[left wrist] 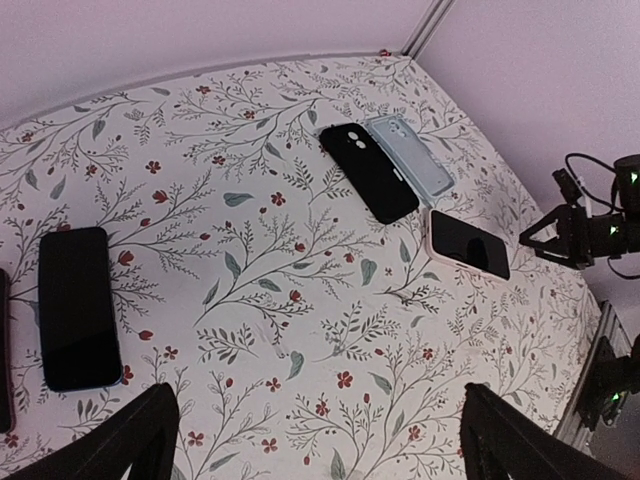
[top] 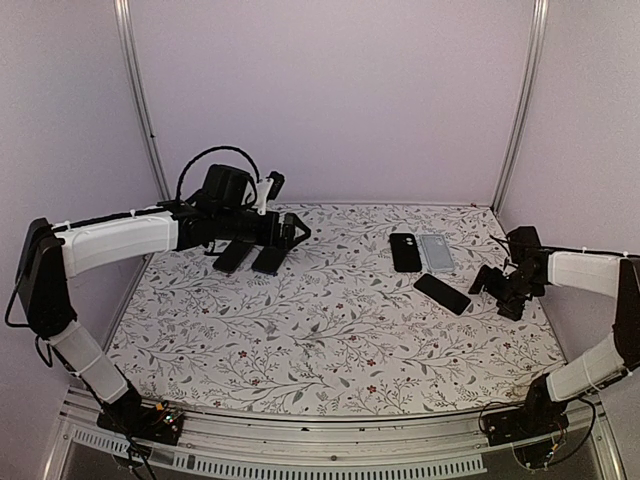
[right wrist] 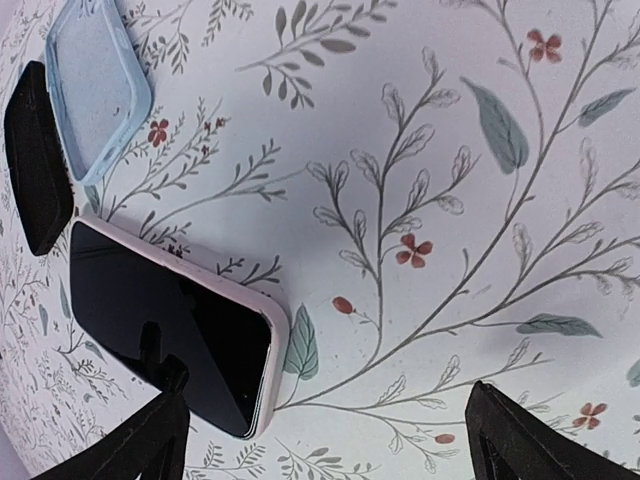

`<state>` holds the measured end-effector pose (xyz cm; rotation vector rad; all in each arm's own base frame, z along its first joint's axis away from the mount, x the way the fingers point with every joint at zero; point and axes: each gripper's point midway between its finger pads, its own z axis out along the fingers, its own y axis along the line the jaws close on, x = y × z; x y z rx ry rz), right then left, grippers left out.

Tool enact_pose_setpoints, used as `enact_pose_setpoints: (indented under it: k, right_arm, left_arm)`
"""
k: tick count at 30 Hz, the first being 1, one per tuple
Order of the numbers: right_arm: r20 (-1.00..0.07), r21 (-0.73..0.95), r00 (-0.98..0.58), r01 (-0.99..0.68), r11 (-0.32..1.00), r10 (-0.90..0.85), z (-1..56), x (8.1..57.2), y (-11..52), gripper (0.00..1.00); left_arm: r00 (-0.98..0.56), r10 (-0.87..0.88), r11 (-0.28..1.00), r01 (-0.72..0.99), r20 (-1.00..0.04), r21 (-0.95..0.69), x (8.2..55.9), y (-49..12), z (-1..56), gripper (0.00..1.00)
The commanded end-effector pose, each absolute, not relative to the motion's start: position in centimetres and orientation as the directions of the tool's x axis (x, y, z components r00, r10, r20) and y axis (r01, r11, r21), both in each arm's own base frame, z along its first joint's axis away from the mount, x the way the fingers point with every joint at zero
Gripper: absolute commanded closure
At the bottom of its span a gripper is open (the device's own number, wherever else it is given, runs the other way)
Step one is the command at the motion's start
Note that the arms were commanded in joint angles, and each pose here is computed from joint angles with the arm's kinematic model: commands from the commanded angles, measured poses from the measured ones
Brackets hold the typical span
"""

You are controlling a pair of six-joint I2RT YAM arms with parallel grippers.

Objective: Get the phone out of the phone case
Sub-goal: Move the phone with the phone case to the center of the board, then adjust the phone with the phone case at the center of the board.

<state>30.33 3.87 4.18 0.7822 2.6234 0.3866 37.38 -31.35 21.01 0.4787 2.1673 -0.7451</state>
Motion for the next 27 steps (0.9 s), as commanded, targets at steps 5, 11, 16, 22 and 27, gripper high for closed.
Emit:
enact_pose_setpoints:
  k: [5, 11, 16, 22, 27]
  right_arm:
    - [-0.490, 0.348, -0.816, 0.139, 0.927, 0.306, 8.9, 36.3, 5.0, 0.01]
    - [-0.458, 0.387, -0.876, -0.041, 0.921, 0.153, 6.2, 38.4, 8.0, 0.01]
    - [-0.422, 0.407, -0.898, -0.065, 0.911, 0.125, 4.2, 38.9, 9.3, 0.01]
    - [-0.360, 0.411, -0.932, -0.109, 0.905, 0.051, 2.7, 36.2, 13.3, 0.01]
    - [-0.313, 0.352, -0.950, -0.119, 0.928, -0.003, 1.9, 32.5, 16.1, 0.01]
  left_arm:
    - [-0.629, 0.080, 0.751, 0.548, -0.773, -0.368, 37.8, -31.4, 20.8, 0.01]
    - [-0.637, 0.079, 0.747, 0.547, -0.767, -0.377, 37.8, -31.5, 20.6, 0.01]
    - [-0.641, 0.075, 0.745, 0.545, -0.764, -0.385, 37.8, -31.7, 20.6, 0.01]
    - [-0.654, 0.065, 0.742, 0.537, -0.754, -0.402, 37.8, -31.8, 20.5, 0.01]
    - [-0.666, 0.060, 0.744, 0.527, -0.744, -0.412, 37.9, -31.9, 20.4, 0.01]
